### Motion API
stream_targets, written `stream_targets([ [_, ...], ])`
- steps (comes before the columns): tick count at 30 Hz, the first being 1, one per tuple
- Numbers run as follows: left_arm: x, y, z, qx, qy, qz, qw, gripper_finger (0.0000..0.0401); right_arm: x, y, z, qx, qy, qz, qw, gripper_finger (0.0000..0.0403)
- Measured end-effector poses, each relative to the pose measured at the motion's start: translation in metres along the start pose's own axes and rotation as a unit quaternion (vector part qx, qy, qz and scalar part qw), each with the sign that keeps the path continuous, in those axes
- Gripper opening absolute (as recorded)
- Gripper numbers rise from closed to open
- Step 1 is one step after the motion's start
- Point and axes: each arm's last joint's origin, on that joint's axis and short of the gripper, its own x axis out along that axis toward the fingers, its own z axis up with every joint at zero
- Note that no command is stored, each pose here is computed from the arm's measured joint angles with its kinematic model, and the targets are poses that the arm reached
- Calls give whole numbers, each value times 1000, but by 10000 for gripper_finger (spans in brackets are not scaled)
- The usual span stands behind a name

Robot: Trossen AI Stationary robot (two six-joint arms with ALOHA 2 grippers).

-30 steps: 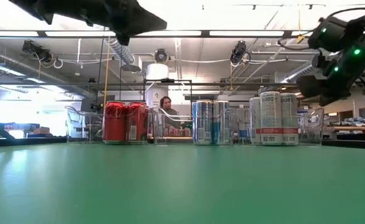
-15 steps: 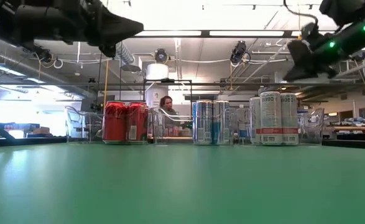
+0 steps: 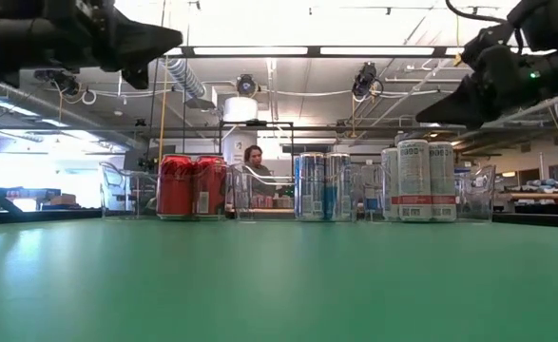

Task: Sort soda cans
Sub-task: Return to Home Position

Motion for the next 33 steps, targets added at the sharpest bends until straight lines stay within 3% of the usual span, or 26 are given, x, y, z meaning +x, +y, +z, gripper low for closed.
stream_targets([
  [21,-57,11,-2,-3,50,11,999,1,-52,1,3,-14,-92,84,992,0],
  [29,-78,15,-2,-10,47,8,999,1,-51,3,-4,-21,-68,85,994,0],
  [33,-79,12,-1,-18,17,-36,999,1,-51,6,-7,-22,-57,97,993,0],
])
